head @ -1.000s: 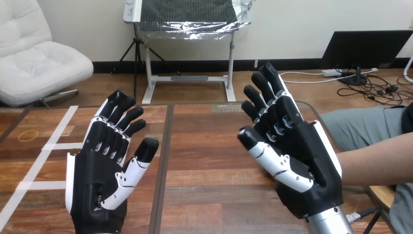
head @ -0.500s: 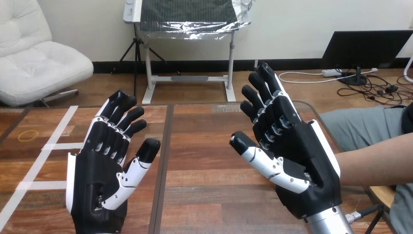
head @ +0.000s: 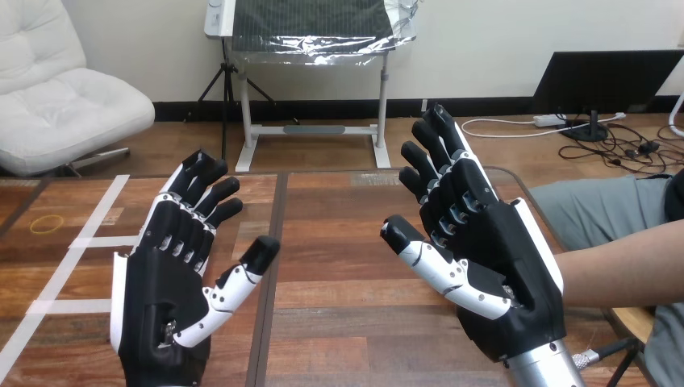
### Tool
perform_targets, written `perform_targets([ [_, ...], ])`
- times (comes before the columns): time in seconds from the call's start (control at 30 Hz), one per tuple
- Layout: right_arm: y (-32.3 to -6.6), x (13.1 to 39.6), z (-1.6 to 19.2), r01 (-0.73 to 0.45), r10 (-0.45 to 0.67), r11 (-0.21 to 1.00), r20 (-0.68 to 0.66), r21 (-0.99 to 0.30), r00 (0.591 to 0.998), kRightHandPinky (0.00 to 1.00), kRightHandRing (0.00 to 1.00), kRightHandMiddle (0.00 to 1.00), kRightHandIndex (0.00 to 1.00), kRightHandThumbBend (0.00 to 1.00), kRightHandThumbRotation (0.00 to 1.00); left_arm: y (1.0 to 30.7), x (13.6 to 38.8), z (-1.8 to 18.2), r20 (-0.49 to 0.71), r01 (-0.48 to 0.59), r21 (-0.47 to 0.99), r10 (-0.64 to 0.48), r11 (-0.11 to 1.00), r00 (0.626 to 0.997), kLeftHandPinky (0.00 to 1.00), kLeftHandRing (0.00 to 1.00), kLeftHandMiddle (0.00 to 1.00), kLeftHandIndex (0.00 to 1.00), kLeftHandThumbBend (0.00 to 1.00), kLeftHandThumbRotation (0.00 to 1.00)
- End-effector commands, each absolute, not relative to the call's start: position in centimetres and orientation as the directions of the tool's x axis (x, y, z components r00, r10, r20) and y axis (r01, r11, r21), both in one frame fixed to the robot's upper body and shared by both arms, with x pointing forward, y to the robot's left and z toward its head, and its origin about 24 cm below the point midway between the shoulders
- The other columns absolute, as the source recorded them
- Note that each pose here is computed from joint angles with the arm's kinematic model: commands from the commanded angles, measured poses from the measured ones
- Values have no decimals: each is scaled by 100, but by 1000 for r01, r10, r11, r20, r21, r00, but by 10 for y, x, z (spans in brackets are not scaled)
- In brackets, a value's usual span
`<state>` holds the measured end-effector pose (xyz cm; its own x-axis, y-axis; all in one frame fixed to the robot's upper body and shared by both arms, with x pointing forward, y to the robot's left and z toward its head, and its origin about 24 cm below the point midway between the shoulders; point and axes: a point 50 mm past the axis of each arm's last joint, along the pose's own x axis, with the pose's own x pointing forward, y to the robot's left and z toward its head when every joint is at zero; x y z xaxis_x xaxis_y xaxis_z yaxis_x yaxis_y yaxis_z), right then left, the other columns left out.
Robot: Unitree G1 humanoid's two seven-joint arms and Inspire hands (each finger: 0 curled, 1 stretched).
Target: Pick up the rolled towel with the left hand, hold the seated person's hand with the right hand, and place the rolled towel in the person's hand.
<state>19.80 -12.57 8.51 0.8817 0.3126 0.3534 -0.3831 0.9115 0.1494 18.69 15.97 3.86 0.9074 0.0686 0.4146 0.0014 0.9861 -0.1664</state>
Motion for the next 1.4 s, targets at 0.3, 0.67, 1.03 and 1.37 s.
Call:
perform_targets([
  [0.3, -127, 200, 104, -386, 302, 915, 435, 117, 848, 100, 100, 100, 100, 47, 0, 162, 185, 46, 452, -52, -75, 80, 996, 888, 80, 84, 86, 84, 80, 11],
  [0.67, -127, 200, 104, -378, 293, 918, 434, 123, 852, 100, 100, 100, 100, 46, 0, 178, 185, 56, 494, -342, 318, 154, 884, 856, 85, 88, 89, 88, 84, 32],
  [1.03, -128, 200, 104, -368, 288, 923, 428, 114, 856, 100, 100, 100, 100, 48, 0, 188, 191, 60, 537, -535, 535, 226, 654, 813, 90, 94, 95, 94, 85, 50],
  [1.37, -128, 200, 104, -355, 291, 931, 423, 81, 859, 100, 100, 100, 100, 51, 0, 194, 200, 64, 580, -629, 618, 266, 471, 770, 89, 97, 99, 99, 83, 60],
])
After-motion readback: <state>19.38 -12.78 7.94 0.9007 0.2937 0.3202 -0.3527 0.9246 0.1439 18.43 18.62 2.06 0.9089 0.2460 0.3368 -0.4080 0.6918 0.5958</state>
